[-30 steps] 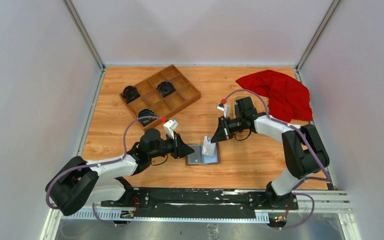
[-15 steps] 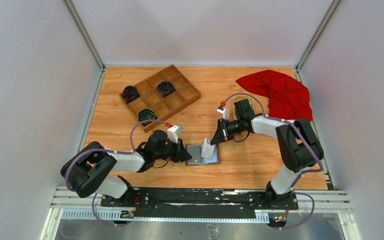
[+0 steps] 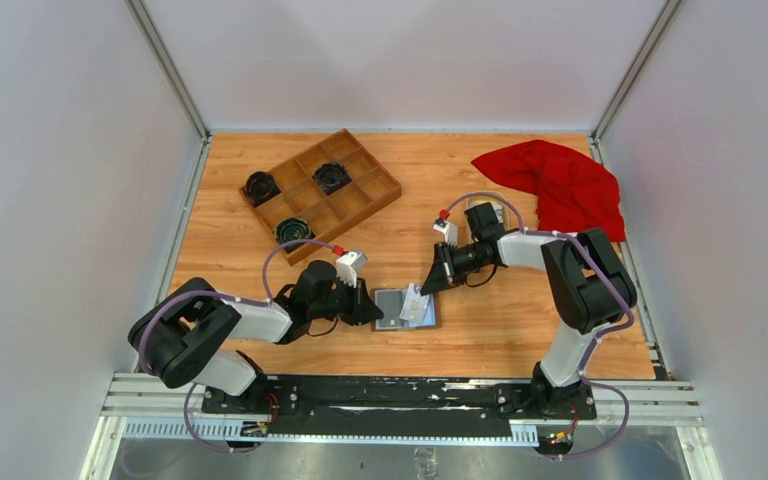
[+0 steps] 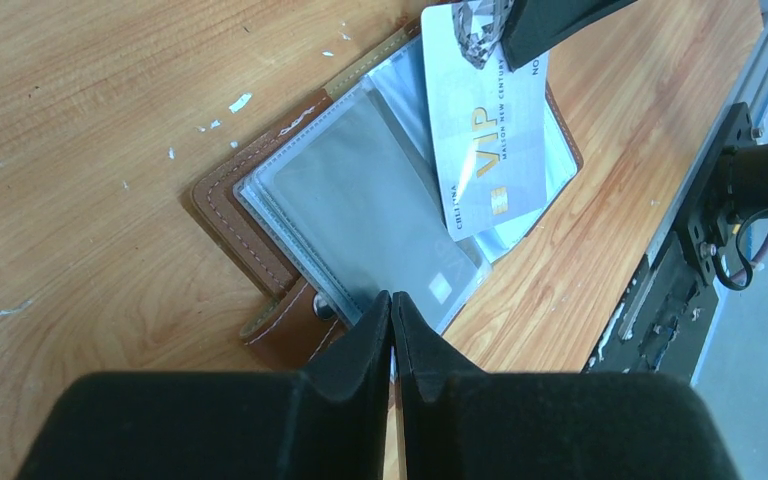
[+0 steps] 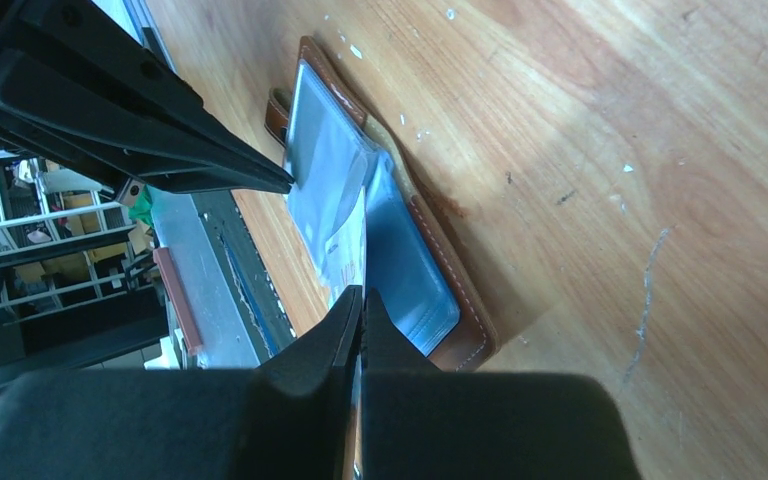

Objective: Put the credit cards into the card holder
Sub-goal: Insert the credit card into the card holder.

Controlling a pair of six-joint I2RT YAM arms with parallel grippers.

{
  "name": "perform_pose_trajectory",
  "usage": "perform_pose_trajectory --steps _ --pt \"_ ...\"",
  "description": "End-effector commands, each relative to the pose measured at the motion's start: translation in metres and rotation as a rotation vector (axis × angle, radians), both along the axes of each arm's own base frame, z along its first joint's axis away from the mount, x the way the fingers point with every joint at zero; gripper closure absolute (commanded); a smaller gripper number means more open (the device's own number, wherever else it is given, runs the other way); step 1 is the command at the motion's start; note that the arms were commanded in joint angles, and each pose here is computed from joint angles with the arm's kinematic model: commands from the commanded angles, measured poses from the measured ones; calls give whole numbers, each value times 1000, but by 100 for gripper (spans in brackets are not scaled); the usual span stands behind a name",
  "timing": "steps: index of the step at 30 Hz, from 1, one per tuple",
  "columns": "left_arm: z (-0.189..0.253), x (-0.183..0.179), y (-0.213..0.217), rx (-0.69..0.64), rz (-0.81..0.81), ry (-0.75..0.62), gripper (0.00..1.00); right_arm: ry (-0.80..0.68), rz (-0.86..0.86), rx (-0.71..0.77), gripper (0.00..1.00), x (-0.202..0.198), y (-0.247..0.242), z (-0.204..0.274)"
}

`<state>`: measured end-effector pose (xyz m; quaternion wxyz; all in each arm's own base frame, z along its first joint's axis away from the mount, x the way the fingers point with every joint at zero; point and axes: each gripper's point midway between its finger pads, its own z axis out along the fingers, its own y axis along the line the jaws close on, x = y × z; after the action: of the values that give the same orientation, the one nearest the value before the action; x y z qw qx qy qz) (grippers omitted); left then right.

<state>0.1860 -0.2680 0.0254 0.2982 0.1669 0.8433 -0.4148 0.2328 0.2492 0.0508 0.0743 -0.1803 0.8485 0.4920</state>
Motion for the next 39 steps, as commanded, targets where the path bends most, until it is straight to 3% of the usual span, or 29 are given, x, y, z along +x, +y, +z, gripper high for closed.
perform_pose_trajectory --steps 1,17,39 --pt "-21 -7 11 72 2 20 92 27 16 -54 100 -6 2 -13" --pt "-25 -9 13 80 -3 27 92 -6 21 -112 100 0 5 -15" --pt "-23 -10 10 72 -17 25 92 107 85 -173 100 -17 15 -35"
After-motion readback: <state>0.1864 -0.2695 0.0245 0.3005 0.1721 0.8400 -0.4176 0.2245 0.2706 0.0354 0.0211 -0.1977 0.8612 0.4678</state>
